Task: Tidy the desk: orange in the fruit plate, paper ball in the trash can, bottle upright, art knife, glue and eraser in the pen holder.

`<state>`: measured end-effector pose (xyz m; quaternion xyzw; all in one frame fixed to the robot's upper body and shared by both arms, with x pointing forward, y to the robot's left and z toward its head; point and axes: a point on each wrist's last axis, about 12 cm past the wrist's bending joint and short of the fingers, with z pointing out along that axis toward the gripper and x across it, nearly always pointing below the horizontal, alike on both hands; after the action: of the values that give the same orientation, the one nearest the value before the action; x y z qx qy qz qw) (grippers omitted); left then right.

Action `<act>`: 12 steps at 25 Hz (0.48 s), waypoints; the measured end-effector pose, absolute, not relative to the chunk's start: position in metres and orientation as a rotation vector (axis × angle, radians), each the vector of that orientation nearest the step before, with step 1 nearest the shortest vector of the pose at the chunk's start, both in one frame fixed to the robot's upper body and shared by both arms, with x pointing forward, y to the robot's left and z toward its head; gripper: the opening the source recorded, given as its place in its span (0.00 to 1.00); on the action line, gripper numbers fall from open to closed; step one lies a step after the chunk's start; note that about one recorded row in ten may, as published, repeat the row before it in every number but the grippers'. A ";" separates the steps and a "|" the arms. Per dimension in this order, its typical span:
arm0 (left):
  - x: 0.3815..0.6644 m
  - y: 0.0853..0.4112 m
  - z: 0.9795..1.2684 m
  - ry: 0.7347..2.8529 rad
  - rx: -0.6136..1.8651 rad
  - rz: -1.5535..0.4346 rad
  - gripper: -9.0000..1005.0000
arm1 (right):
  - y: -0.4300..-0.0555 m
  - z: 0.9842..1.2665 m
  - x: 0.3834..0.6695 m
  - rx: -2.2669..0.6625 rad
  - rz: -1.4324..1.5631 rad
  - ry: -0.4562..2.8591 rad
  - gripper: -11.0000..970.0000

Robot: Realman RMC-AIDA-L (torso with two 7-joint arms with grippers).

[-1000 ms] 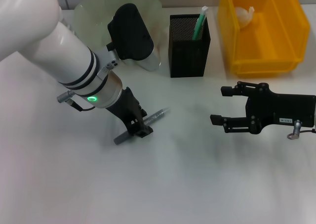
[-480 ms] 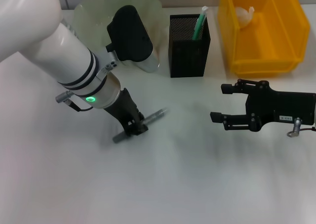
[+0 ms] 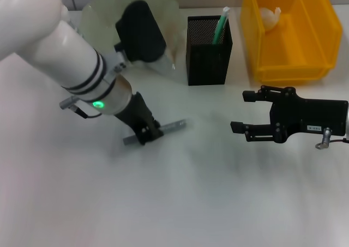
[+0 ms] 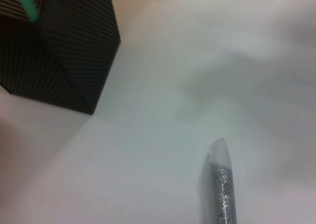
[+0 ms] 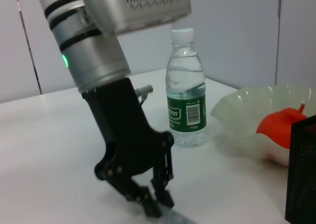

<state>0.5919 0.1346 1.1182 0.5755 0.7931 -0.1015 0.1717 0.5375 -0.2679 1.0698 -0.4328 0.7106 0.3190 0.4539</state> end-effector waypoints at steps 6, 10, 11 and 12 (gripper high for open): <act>0.599 0.149 1.148 2.192 1.389 -0.472 0.15 | -0.269 1.068 0.535 -1.043 0.802 1.776 0.84; 0.602 0.164 1.163 2.037 1.242 -0.639 0.15 | -0.273 1.067 0.534 -1.015 0.799 1.785 0.84; 0.602 0.164 1.163 2.037 1.242 -0.639 0.15 | -0.274 1.067 0.534 -1.010 0.799 1.786 0.84; 0.599 0.167 1.165 1.907 1.192 -0.744 0.15 | -0.274 1.066 0.534 -1.006 0.801 1.789 0.84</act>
<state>0.5990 0.1672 1.1654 0.4659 0.7458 -0.2909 0.3768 0.5337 -0.2743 1.0662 -0.4074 0.7242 0.3242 0.4522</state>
